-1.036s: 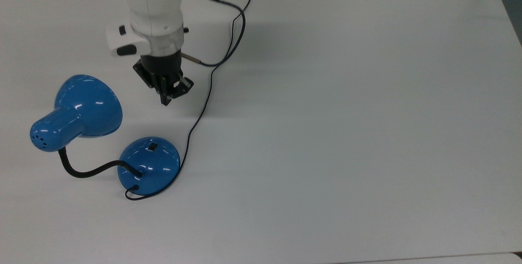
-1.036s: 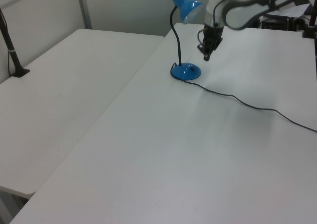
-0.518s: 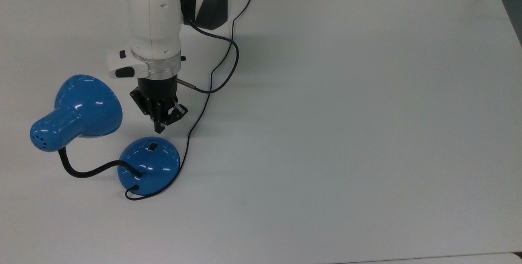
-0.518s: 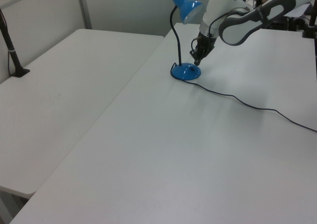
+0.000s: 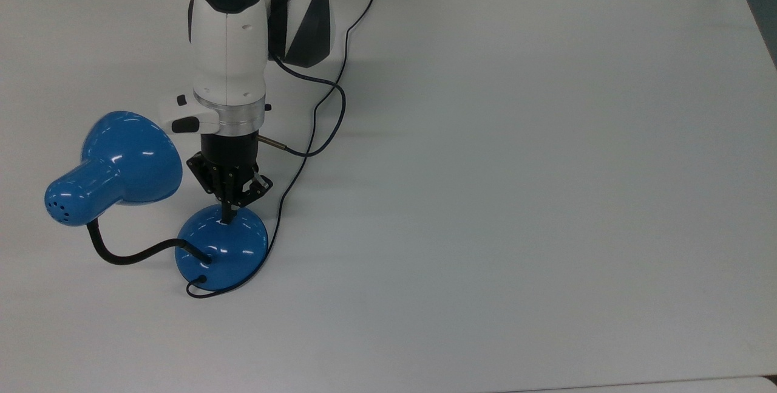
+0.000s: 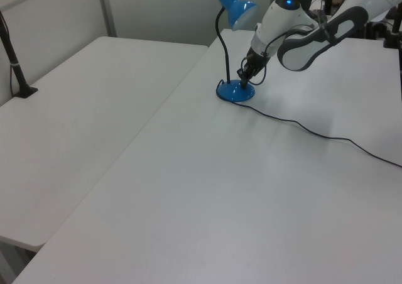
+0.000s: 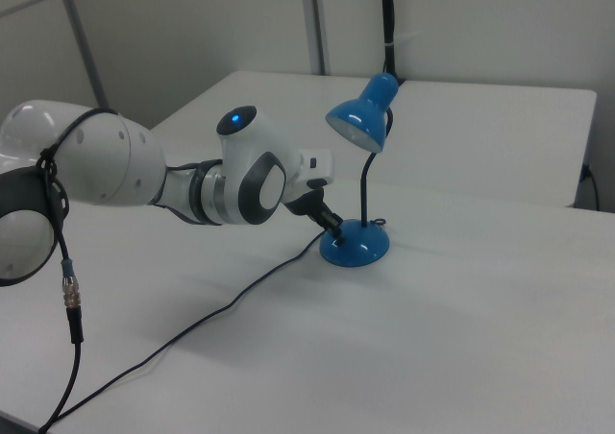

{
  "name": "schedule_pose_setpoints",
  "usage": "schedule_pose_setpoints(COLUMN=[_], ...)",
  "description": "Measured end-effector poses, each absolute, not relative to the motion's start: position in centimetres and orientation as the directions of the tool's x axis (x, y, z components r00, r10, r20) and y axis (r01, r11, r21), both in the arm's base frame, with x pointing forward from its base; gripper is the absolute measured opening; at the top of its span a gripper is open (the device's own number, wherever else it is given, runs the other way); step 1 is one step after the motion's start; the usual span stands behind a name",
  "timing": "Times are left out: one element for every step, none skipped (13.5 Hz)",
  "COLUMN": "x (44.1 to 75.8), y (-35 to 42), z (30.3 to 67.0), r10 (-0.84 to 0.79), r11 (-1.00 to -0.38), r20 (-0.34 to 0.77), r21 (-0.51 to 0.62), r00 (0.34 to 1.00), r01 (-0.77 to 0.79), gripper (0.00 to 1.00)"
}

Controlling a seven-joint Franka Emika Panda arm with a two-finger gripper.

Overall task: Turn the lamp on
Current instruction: 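Lower the gripper onto the switch on the blue base and press it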

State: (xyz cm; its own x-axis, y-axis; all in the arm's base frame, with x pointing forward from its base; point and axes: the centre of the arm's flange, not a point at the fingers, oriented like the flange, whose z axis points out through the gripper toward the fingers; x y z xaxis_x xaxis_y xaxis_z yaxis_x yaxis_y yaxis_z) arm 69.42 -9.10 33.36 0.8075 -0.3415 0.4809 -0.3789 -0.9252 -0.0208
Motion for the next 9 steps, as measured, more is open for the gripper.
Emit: schedule_pose_setpoints(x=[69.44,69.46,69.51,69.59,69.71,69.84,69.99,70.11,70.20], y=[-9.16,-9.20,-9.28,-9.39,-9.48,-9.55,-9.60,-9.65,-9.68], z=[33.23,33.12,33.05,33.05,33.01,32.90,32.78,32.70,32.56], r10=[-0.342,-0.342,-0.342,-0.343,-0.344,-0.344,-0.345,-0.345,-0.345], r11=[-0.925,-0.925,-0.925,-0.925,-0.925,-0.924,-0.924,-0.924,-0.924], r20=[0.483,0.484,0.487,0.491,0.493,0.493,0.494,0.494,0.494], r21=[-0.023,-0.024,-0.026,-0.028,-0.029,-0.029,-0.030,-0.030,-0.029], r00=[0.806,0.805,0.803,0.801,0.799,0.799,0.798,0.798,0.798], r01=[-0.379,-0.379,-0.379,-0.379,-0.380,-0.381,-0.381,-0.381,-0.381], gripper=[0.01,0.01,0.01,0.01,0.01,0.01,0.01,0.01,0.01])
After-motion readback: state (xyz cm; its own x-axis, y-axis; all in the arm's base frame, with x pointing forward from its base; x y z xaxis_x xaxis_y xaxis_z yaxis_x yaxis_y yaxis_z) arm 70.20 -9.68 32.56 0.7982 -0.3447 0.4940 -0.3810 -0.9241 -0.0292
